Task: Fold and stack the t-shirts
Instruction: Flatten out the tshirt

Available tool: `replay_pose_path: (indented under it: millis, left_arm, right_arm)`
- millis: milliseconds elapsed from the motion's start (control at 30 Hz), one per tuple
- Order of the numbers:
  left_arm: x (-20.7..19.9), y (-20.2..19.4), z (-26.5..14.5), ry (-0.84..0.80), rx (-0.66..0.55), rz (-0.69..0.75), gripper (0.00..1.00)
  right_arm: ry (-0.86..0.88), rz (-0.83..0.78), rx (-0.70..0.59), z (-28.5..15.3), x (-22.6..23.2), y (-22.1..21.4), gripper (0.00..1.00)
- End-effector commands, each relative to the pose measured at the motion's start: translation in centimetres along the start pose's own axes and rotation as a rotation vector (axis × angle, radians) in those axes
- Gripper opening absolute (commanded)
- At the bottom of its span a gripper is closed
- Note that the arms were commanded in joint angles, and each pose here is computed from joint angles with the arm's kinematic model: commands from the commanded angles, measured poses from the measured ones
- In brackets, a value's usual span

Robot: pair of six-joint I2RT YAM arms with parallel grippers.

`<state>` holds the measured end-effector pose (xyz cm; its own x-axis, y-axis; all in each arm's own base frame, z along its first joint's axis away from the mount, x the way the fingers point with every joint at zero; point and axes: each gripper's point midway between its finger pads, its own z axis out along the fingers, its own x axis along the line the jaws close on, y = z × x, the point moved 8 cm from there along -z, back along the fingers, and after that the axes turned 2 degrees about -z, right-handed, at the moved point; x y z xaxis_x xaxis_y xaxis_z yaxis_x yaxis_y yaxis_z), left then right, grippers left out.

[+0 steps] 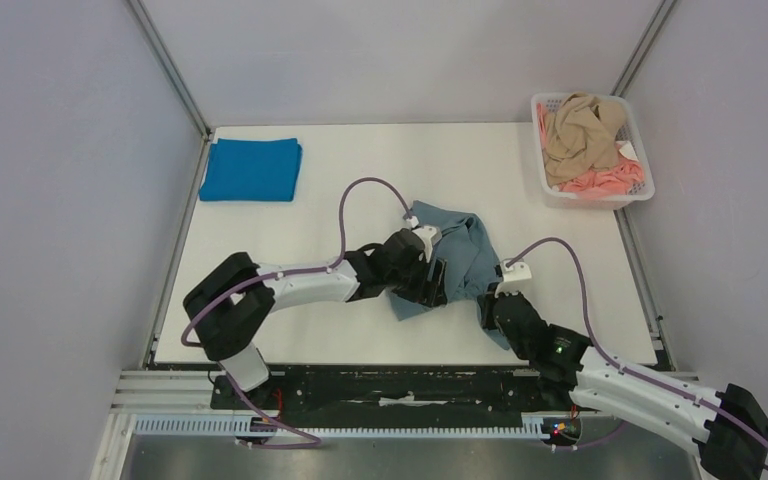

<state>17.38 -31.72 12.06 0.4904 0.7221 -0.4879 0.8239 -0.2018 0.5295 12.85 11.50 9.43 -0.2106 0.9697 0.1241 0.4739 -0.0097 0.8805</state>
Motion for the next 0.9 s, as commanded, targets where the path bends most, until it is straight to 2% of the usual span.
replay_pose_path:
  millis: [0,100,267,367,500,567,667,867]
  left_arm:
    - [0.4,1.4,1.2,0.081,-0.01,0.062,0.74]
    - [0.8,1.4,2.2,0.116,0.01,0.062,0.7]
    - [0.7,1.8,3.3,0.126,0.034,0.068,0.55]
    - [0.3,2.0,3.1,0.117,0.034,0.069,0.3]
    - [-0.2,2.2,1.3,0.104,-0.004,0.076,0.18]
    - [-0.6,2.5,0.0,0.088,-0.036,0.077,0.03]
    - [-0.8,3.0,-2.0,0.088,-0.102,0.08,0.02]
    - [-0.3,4.4,-6.3,0.19,-0.265,0.097,0.02]
  right_arm:
    - [0.001,0.015,-0.038,0.1,-0.1,0.3,0.0]
    - [0.013,0.015,-0.041,0.0,0.0,0.3,0.0]
    - [0.012,0.009,-0.039,0.1,-0.1,0.2,0.0]
    - [0.013,0.004,-0.037,0.1,-0.2,0.1,0.0]
    - [-0.002,0.003,-0.038,0.1,-0.3,0.1,0.0]
    - [-0.026,0.002,-0.037,0.1,-0.6,0.1,0.0]
    - [-0.081,0.006,-0.033,-0.1,-1.1,0.3,0.0]
    - [-0.179,0.028,-0.045,-0.4,-2.2,0.6,0.0]
